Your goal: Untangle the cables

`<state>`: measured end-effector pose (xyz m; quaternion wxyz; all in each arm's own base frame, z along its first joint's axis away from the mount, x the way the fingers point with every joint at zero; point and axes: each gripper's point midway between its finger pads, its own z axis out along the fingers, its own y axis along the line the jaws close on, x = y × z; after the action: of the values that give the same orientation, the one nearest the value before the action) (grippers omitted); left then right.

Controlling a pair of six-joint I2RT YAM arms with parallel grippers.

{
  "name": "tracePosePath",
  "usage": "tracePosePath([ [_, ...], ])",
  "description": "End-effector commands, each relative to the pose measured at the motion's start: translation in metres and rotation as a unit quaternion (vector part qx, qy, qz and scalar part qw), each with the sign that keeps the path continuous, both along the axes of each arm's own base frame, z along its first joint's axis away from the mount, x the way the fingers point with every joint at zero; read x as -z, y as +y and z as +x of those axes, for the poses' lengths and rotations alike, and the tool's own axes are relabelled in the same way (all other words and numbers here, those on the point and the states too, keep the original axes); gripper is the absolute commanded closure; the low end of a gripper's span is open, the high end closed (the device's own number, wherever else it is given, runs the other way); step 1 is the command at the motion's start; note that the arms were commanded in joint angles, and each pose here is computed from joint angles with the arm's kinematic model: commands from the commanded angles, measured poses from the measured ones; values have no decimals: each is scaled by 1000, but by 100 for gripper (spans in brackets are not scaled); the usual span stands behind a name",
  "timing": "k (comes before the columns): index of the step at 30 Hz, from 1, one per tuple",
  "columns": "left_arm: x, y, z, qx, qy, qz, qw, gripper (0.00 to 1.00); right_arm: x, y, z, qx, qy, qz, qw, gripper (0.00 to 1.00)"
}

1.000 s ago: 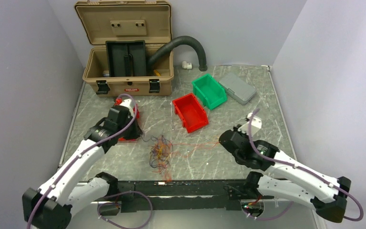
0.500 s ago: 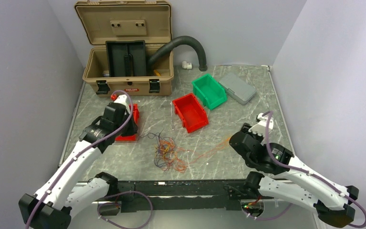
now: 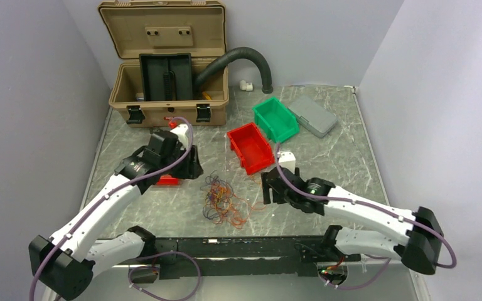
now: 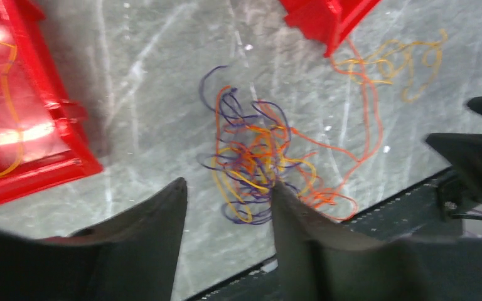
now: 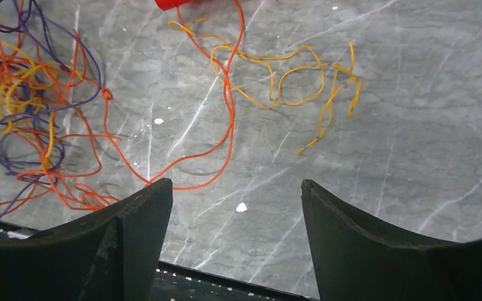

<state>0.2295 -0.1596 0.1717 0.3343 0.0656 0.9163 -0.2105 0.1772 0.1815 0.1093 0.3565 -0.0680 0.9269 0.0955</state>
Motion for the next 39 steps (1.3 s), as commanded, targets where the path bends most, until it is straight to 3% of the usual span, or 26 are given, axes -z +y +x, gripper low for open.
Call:
tracePosePath([
  [1, -27, -25, 1, 62, -47, 20, 997, 34, -4, 21, 14, 7, -3, 11, 1000, 24],
  [3, -28, -36, -2, 82, -56, 33, 994, 26, 5, 11, 20, 45, -2, -11, 999, 25],
  [9, -28, -76, -7, 126, -64, 0, 990, 19, 24, -14, 45, 141, 43, 43, 988, 4],
  [13, -16, -84, -7, 126, -52, -3, 991, 18, 32, -23, 57, 164, 35, 76, 983, 3],
  [18, -5, -101, -15, 149, -30, -37, 988, 11, 53, -19, 65, 162, 55, 62, 983, 6],
  [21, 1, -119, -23, 180, -25, -36, 983, 9, 61, -18, 68, 167, 60, 53, 983, 16],
  [25, 7, -140, -34, 223, -30, 5, 974, 9, 66, -25, 69, 181, 58, 37, 981, 42],
  [30, 25, -165, -45, 269, -19, 16, 963, 10, 57, -42, 66, 206, 46, 15, 977, 98],
  [39, 79, -210, -56, 337, 21, 81, 938, 12, 13, -53, 56, 213, 0, 64, 975, 100],
])
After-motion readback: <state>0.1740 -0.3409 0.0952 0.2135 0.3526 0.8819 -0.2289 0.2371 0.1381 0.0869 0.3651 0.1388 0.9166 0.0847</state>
